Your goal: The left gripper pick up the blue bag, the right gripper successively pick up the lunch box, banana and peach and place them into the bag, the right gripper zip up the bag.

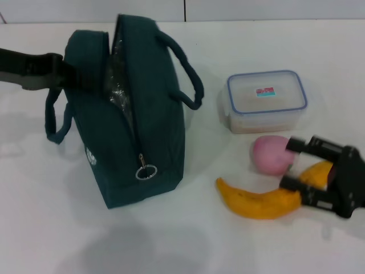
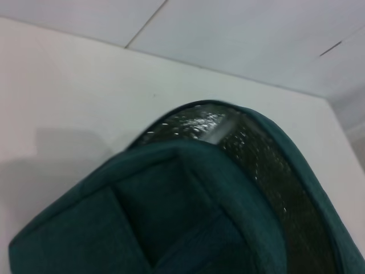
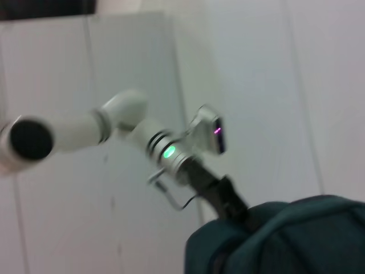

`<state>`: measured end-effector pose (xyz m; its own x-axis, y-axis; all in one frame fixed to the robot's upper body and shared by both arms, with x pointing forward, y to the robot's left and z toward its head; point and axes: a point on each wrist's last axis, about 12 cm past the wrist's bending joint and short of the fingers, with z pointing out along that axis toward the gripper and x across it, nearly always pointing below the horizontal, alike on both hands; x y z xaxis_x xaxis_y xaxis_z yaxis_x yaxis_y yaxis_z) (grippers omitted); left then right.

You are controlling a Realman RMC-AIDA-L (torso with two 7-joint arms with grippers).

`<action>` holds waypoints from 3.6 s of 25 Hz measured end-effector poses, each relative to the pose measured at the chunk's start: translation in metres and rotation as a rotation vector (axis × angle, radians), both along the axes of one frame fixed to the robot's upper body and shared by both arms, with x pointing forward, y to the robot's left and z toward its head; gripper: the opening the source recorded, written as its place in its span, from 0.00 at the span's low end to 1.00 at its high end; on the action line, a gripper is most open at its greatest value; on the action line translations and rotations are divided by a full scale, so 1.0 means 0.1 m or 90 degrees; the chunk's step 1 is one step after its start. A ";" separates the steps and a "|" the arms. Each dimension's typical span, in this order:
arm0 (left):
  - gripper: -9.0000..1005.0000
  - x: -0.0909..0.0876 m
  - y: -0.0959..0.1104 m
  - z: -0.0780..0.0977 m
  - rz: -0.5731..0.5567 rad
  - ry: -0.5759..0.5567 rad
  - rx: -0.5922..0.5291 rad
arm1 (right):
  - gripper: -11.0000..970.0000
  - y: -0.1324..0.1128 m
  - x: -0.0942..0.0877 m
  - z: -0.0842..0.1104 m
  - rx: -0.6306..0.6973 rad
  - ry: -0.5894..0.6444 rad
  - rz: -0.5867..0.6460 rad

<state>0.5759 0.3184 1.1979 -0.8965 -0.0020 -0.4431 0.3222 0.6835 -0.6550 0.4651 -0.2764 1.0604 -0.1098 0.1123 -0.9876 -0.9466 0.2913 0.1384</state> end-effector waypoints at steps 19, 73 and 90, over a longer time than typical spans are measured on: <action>0.04 0.01 -0.01 0.05 -0.028 -0.047 -0.066 | 0.75 -0.32 0.25 -0.34 0.399 0.570 -0.350; 0.04 0.02 -0.02 0.09 -0.053 -0.088 -0.063 | 0.14 0.10 0.91 -0.24 0.315 0.609 -0.362; 0.04 0.04 -0.09 0.03 -0.059 -0.070 -0.096 | 0.11 -0.21 0.84 0.30 0.524 0.405 -0.269</action>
